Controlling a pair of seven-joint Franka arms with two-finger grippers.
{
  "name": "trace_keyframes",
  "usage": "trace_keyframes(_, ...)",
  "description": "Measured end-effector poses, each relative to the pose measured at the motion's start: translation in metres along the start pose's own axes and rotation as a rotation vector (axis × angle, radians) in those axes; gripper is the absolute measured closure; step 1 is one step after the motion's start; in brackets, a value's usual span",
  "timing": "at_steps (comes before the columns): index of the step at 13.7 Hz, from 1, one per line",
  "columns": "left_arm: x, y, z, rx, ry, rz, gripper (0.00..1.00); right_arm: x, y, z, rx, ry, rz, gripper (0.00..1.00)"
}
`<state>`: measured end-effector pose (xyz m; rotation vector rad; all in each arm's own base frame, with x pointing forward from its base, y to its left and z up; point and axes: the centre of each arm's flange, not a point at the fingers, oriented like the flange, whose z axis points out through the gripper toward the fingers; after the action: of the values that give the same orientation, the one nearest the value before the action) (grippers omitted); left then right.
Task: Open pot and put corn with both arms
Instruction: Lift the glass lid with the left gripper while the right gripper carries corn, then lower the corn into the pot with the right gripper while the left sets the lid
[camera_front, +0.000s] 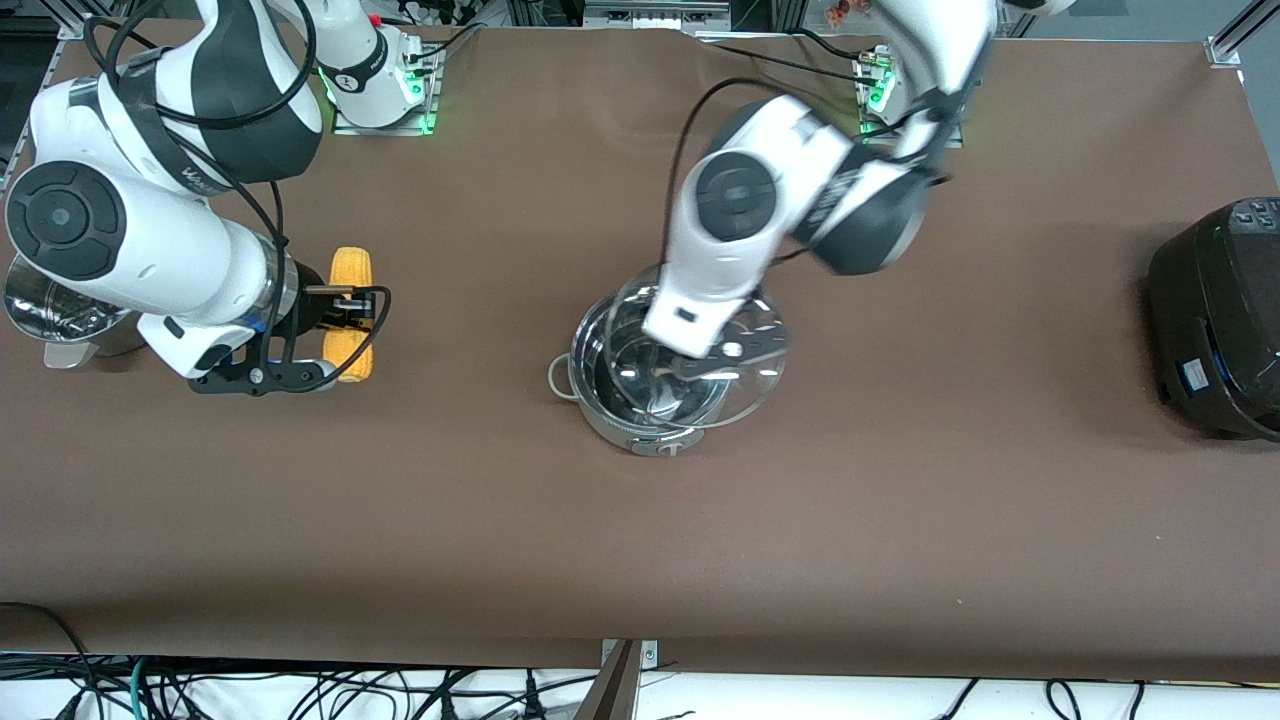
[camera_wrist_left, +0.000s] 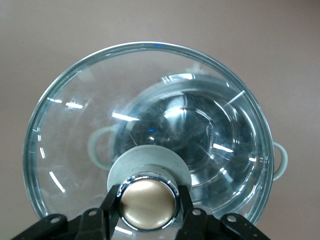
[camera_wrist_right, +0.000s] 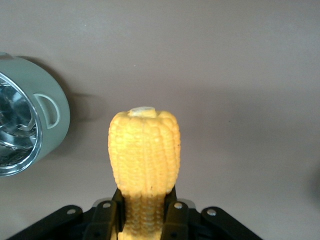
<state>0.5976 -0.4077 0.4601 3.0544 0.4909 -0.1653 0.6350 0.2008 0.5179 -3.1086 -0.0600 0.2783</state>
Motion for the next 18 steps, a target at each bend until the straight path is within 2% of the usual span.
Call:
trace_keyframes(2, 0.033, -0.057, -0.029, 0.0, -0.006, 0.043, 0.5, -0.004, -0.036, 0.002, 0.019, 0.032, 0.028, 0.68)
trace_keyframes(5, 0.072, -0.154, -0.034, 0.024, -0.054, 0.145, 0.5, -0.019, -0.143, 0.02, 0.086, 0.119, 0.057, 0.68)
trace_keyframes(9, 0.107, -0.265, -0.007, 0.044, -0.122, 0.272, 0.5, -0.03, -0.229, 0.074, 0.124, 0.144, -0.013, 0.68)
trace_keyframes(11, 0.131, -0.317, 0.015, 0.036, -0.108, 0.325, 0.5, -0.022, -0.252, 0.107, 0.147, 0.161, -0.033, 0.68)
trace_keyframes(14, 0.155, -0.391, 0.073, 0.032, -0.043, 0.409, 0.5, -0.013, -0.27, 0.148, 0.165, 0.17, -0.045, 0.68)
trace_keyframes(18, 0.15, -0.414, 0.146, 0.045, -0.026, 0.448, 0.5, -0.013, -0.296, 0.184, 0.19, 0.189, -0.07, 0.68)
